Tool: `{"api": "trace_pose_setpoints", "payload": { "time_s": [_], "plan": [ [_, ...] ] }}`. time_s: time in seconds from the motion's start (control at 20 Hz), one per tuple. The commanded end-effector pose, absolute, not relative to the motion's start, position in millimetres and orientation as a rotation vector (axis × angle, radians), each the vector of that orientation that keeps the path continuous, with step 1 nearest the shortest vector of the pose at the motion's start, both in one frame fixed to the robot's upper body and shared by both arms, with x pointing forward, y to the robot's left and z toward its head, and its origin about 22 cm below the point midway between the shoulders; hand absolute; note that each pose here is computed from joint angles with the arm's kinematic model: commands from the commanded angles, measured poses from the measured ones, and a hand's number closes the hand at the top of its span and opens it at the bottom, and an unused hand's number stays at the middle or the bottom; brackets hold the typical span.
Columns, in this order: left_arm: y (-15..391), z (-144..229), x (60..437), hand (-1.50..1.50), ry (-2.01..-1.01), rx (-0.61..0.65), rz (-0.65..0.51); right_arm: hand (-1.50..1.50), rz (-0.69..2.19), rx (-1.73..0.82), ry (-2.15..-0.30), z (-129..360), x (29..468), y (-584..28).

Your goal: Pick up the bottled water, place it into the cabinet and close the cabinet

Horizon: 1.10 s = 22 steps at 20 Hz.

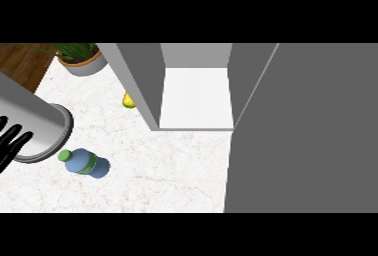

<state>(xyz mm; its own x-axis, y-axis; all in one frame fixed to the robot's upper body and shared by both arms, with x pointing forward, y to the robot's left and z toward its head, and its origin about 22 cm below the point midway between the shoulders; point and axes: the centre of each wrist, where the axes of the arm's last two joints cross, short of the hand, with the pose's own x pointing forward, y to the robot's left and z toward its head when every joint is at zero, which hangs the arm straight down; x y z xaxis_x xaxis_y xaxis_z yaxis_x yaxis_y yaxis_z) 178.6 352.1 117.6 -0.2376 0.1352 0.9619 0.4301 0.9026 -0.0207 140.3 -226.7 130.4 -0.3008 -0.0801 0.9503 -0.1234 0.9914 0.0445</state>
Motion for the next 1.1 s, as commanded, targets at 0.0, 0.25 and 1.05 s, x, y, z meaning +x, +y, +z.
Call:
{"api": "trace_pose_setpoints", "payload": {
  "time_s": [0.0,0.25,1.05],
  "plan": [
    [375,119,166,-1.5,-1.765,-0.452,-0.288,-1.5,0.018,0.162,-1.844,153,105,-223],
    [388,118,153,-1.5,-1.746,-0.379,-0.292,-1.5,0.028,0.175,-1.845,131,94,-213],
    [380,50,189,-1.5,-1.703,-0.185,-0.214,-1.5,0.065,0.182,-1.844,145,57,-225]
  ]
}}
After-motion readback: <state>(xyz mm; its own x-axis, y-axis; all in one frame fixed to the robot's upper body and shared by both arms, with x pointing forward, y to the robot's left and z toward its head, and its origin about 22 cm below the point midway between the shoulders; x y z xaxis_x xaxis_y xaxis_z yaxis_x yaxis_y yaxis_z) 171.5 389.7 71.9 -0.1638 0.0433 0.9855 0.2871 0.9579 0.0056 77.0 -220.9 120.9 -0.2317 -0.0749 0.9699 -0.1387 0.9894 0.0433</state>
